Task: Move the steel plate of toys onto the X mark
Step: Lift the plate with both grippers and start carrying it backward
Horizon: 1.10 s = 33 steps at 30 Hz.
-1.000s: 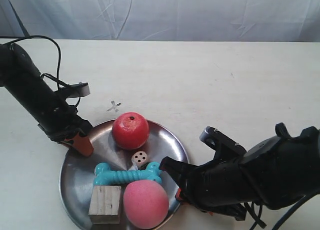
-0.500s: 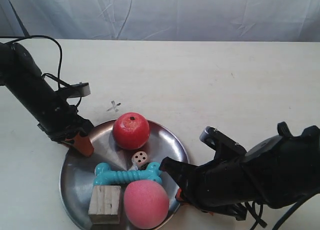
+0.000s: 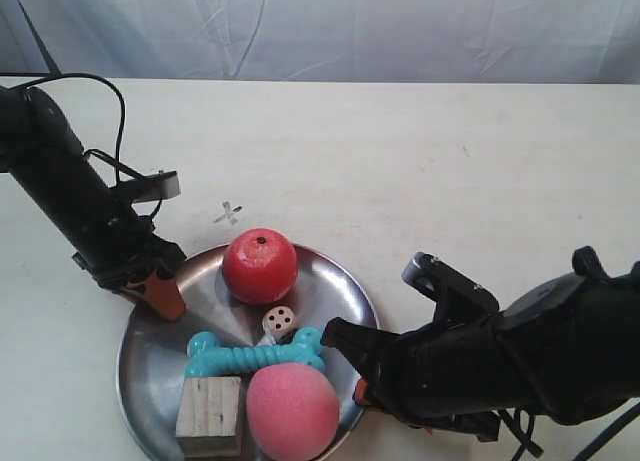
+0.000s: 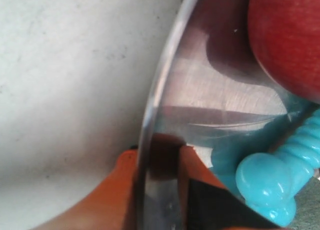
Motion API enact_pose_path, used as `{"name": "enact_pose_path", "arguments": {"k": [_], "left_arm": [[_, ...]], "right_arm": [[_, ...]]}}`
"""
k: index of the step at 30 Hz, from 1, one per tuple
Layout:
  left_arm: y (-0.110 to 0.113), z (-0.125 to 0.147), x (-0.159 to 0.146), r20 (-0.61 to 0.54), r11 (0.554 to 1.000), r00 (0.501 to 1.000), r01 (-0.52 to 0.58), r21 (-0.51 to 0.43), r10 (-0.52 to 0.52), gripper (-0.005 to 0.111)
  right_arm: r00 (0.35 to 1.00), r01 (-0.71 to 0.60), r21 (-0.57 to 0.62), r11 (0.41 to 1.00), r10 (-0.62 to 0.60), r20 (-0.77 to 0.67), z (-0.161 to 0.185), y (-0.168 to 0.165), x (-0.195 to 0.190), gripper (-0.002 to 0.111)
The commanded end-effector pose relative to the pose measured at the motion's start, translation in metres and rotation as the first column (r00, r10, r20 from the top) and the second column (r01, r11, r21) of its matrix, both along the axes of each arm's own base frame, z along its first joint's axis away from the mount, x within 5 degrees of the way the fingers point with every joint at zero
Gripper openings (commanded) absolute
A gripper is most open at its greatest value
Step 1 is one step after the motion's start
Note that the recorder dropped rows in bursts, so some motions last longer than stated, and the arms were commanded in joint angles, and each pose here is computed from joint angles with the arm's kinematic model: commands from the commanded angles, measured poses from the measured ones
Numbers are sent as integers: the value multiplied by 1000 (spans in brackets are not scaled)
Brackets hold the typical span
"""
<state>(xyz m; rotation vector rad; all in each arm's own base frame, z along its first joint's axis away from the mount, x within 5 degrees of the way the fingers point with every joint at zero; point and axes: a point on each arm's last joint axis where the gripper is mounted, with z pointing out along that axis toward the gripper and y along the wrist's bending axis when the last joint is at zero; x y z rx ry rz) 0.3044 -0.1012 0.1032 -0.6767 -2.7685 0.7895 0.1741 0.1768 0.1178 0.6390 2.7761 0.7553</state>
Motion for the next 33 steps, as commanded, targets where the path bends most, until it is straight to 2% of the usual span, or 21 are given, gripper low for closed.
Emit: {"name": "enact_pose_path", "arguments": {"k": [1,11,19,23,33], "left_arm": [[-16,-16,-22,-160,998,985,63,-19,-66,0],[-15,-2,-23,-140,997,987,77,-30,-80,0],[-15,0,-26,-176,996,980,83,-36,-89,0],[-13,4,-24,-207,995,973,102,0,-100,0],[-14,5,-16,-160,996,984,84,19,-80,0]], "right_arm": [[992,-120,146,982,115,42,25,21,1,-1],[992,-121,149,981,116,41,25,21,1,-1],[984,-158,165,974,142,109,38,31,12,-1],[984,-156,162,974,139,112,38,31,13,-1],[983,-156,137,978,140,117,35,30,14,-1]]}}
